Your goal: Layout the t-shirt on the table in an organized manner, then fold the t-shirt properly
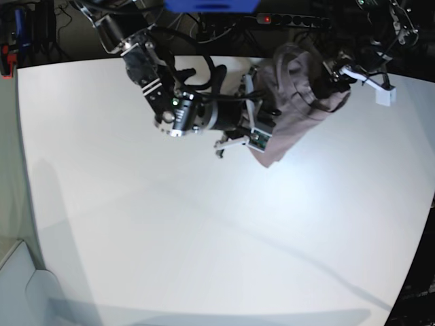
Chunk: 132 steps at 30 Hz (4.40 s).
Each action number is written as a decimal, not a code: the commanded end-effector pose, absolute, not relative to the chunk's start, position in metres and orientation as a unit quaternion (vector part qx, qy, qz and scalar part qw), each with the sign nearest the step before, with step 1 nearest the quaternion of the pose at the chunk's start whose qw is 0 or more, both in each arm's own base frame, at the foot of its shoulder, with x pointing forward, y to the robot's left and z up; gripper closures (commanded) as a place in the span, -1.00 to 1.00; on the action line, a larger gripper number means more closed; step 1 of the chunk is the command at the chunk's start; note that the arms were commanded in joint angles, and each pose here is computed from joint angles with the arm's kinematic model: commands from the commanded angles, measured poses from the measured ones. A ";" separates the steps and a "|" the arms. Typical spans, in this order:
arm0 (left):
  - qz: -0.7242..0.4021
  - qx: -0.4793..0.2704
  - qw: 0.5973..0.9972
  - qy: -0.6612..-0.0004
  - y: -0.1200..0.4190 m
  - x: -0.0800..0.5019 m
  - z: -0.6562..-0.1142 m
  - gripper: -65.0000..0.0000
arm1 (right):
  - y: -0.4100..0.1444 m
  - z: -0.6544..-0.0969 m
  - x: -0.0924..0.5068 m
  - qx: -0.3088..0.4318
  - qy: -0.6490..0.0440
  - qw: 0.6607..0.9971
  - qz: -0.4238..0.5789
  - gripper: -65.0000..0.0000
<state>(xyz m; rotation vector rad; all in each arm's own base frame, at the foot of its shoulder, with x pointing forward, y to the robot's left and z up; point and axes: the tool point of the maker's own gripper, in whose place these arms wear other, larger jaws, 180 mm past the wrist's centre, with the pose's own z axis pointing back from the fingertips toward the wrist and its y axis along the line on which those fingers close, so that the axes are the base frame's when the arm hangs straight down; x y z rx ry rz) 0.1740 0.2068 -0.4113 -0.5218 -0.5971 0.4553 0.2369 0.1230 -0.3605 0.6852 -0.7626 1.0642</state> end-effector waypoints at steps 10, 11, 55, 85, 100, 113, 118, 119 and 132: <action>0.206 -0.245 0.915 -0.247 0.188 0.173 -0.435 -0.91 | 0.130 -0.344 0.245 0.324 -0.371 0.725 0.480 0.60; 0.201 -0.249 0.915 -0.245 0.184 0.173 -0.436 -0.91 | 0.130 -0.344 0.245 0.324 -0.371 0.725 0.480 0.60; -0.462 0.029 0.850 -0.253 0.024 0.364 -0.381 0.89 | -0.124 -0.316 0.311 0.117 -0.491 0.840 0.200 0.60; -0.728 0.118 0.566 -0.368 -0.154 0.365 -0.395 0.88 | -0.238 -0.334 0.267 0.013 -0.459 0.883 0.094 0.60; -0.722 0.141 0.568 -0.368 -0.150 0.374 -0.383 -0.18 | -0.236 -0.335 0.266 0.015 -0.458 0.884 0.093 0.60; -0.704 0.157 0.539 -0.435 -0.157 0.395 -0.326 -0.47 | -0.236 -0.335 0.266 0.015 -0.459 0.884 0.093 0.60; -0.691 0.167 0.548 -0.441 -0.146 0.410 -0.316 -0.47 | -0.237 -0.336 0.266 0.015 -0.458 0.884 0.093 0.60; -0.691 0.169 0.547 -0.441 -0.146 0.412 -0.315 -0.47 | -0.237 -0.336 0.266 0.015 -0.458 0.884 0.093 0.60; -0.690 0.172 0.541 -0.449 -0.149 0.417 -0.306 -0.48 | -0.235 -0.336 0.266 0.016 -0.457 0.884 0.094 0.60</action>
